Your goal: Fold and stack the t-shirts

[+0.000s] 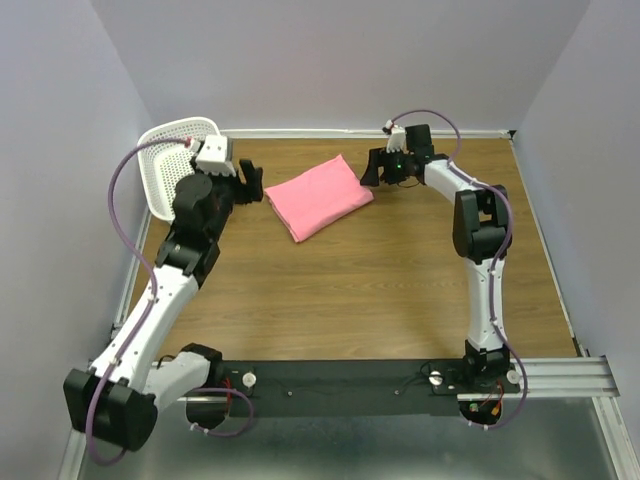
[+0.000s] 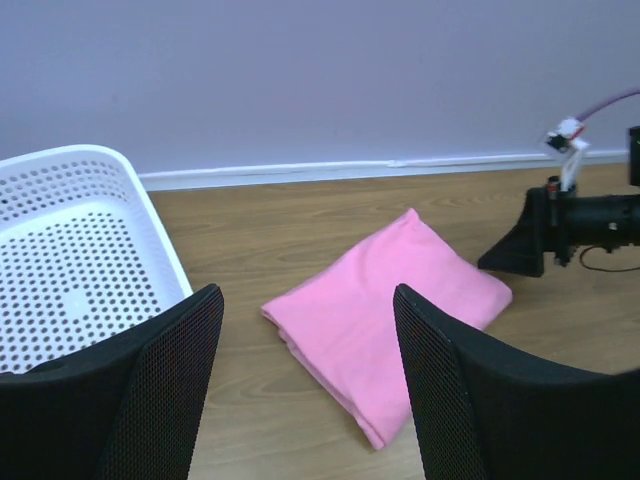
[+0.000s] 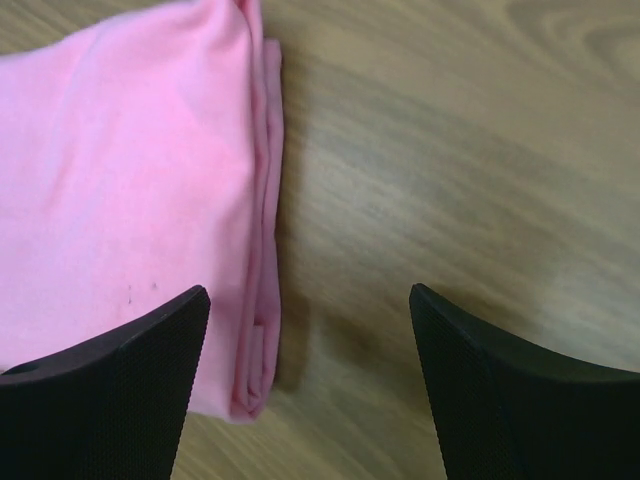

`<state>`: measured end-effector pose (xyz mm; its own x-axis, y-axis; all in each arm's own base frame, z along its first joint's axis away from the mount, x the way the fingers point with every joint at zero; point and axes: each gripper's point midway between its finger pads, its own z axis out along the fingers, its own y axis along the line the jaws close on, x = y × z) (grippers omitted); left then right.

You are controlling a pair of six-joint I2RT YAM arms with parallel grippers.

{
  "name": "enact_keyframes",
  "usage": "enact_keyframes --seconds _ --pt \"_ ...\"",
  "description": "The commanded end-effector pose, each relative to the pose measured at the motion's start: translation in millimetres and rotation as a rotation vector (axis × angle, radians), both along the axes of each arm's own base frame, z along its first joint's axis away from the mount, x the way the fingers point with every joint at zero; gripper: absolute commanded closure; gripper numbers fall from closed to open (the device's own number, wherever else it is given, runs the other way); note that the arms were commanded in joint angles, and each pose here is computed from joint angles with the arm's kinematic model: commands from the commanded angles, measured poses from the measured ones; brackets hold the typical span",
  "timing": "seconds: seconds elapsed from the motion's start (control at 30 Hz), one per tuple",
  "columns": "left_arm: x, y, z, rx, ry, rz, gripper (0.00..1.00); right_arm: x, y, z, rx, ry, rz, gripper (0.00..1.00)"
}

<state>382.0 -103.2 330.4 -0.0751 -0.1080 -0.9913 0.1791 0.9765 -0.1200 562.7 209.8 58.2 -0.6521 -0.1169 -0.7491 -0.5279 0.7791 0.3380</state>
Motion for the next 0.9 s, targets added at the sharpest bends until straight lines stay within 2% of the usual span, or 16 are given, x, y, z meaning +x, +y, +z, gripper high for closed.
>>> enact_keyframes --seconds 0.0,0.17,0.23,0.33,0.37,0.43,0.5,0.53,0.7,0.73,0.77,0.83,0.87 --pt "-39 -14 -57 -0.035 0.108 -0.128 0.23 -31 18 -26 0.089 0.195 0.026 0.14" --pt "-82 -4 -66 -0.064 0.098 -0.139 0.24 -60 29 -40 0.174 0.360 0.066 0.31" --pt "-89 -4 -67 -0.078 0.096 -0.150 0.24 -75 34 -42 0.214 0.419 0.085 0.35" --pt "-98 -7 -65 -0.093 0.088 -0.177 0.24 -90 40 -40 0.266 0.486 0.107 0.49" --pt "-101 -9 -64 -0.101 0.083 -0.188 0.24 -95 38 -41 0.270 0.505 0.107 0.61" --pt "-102 -9 -61 -0.106 0.074 -0.194 0.24 -94 34 -36 0.251 0.481 0.097 0.73" --pt "-104 -10 -60 -0.109 0.069 -0.199 0.24 -90 18 -32 0.230 0.456 0.066 0.96" --pt "-104 -10 -60 -0.108 0.069 -0.201 0.24 -84 8 -19 0.206 0.401 0.049 0.99" --pt "-109 -13 -55 -0.113 0.041 -0.229 0.24 -77 -85 -8 0.096 0.328 -0.083 0.99" --pt "-110 -14 -53 -0.114 0.034 -0.234 0.24 -81 -105 -16 0.027 0.306 -0.086 0.99" --pt "-111 -14 -53 -0.115 0.031 -0.238 0.24 -79 -143 -10 0.004 0.287 -0.146 0.99" --pt "-111 -17 -53 -0.116 0.029 -0.252 0.24 -87 -184 -14 -0.070 0.281 -0.176 0.99" --pt "-112 -18 -52 -0.117 0.027 -0.259 0.24 -90 -225 -17 -0.107 0.285 -0.250 0.99"
